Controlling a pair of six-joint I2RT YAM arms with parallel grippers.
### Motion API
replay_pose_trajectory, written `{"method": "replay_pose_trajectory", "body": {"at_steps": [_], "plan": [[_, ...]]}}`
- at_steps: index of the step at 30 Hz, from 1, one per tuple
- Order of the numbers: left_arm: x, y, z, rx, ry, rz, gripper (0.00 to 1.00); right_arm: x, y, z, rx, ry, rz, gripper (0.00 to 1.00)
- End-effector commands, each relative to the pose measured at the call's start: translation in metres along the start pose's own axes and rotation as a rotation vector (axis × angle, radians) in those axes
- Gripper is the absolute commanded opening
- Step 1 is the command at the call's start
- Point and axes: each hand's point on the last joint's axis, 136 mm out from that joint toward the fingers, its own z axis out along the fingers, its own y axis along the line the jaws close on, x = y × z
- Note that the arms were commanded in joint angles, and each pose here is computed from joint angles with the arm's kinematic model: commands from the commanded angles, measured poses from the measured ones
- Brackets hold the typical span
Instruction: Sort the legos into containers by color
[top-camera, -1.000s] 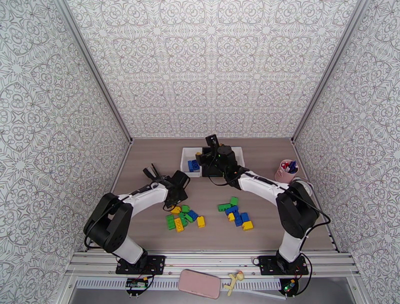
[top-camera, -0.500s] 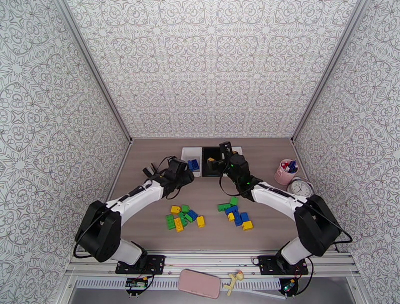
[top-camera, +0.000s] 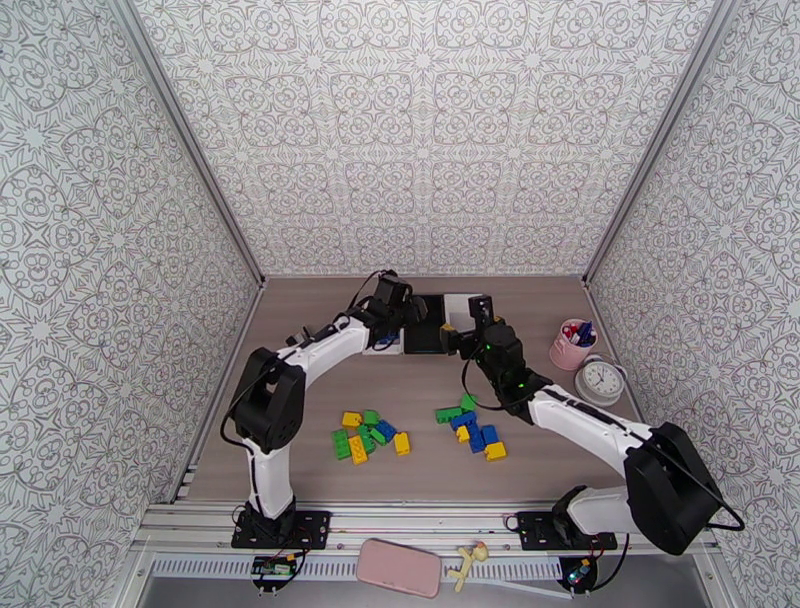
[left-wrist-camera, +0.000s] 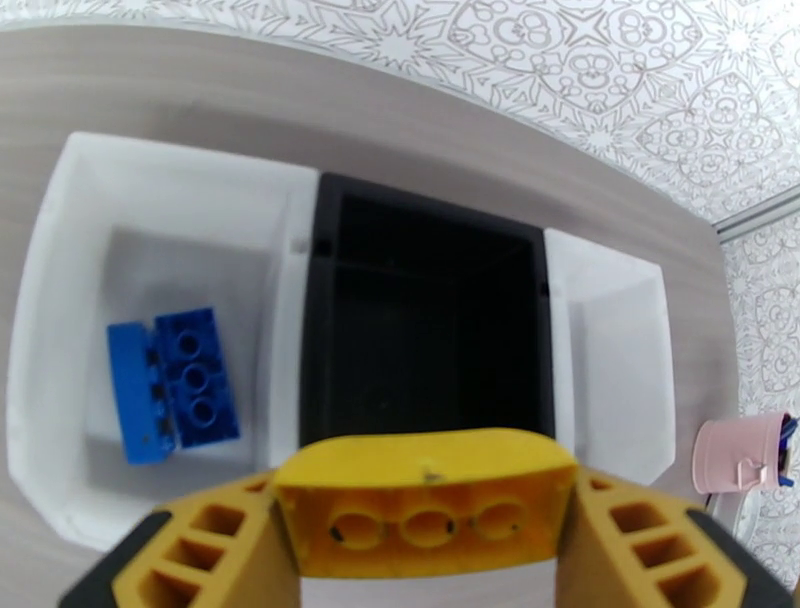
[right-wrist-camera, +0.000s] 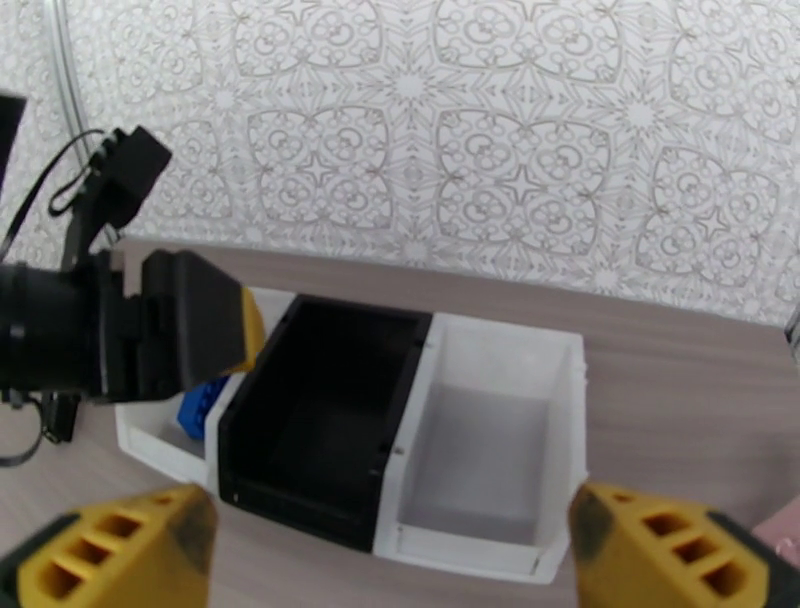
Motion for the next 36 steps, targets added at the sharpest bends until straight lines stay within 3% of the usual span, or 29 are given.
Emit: {"method": "replay_pose_trajectory", "body": {"at_steps": [1,10,15,23,29,36], "plan": [[-0.002,-0.008,0.014,0.006,0.039,0.033,0.61,0.005,-0.011,-0.006,0.040,0.014,0.008,0.97],[-0.001,-0.019,0.041,0.027,0.078,0.037,0.65,0.004,-0.018,-0.012,0.060,0.021,0.013,0.97],[-0.006,-0.024,0.033,0.048,0.067,0.058,0.79,0.004,-0.021,-0.015,0.074,0.038,0.003,0.97],[-0.024,-0.043,-0.013,0.106,-0.025,0.176,0.99,0.004,-0.024,-0.019,0.090,0.064,0.036,0.97],[-0.014,-0.057,-0.057,0.202,-0.095,0.354,1.00,0.012,-0.029,-0.028,0.109,0.117,0.077,1.00],[0.018,-0.056,-0.116,0.303,-0.154,0.554,1.00,0.035,-0.029,-0.037,0.109,0.259,0.083,0.99]]}}
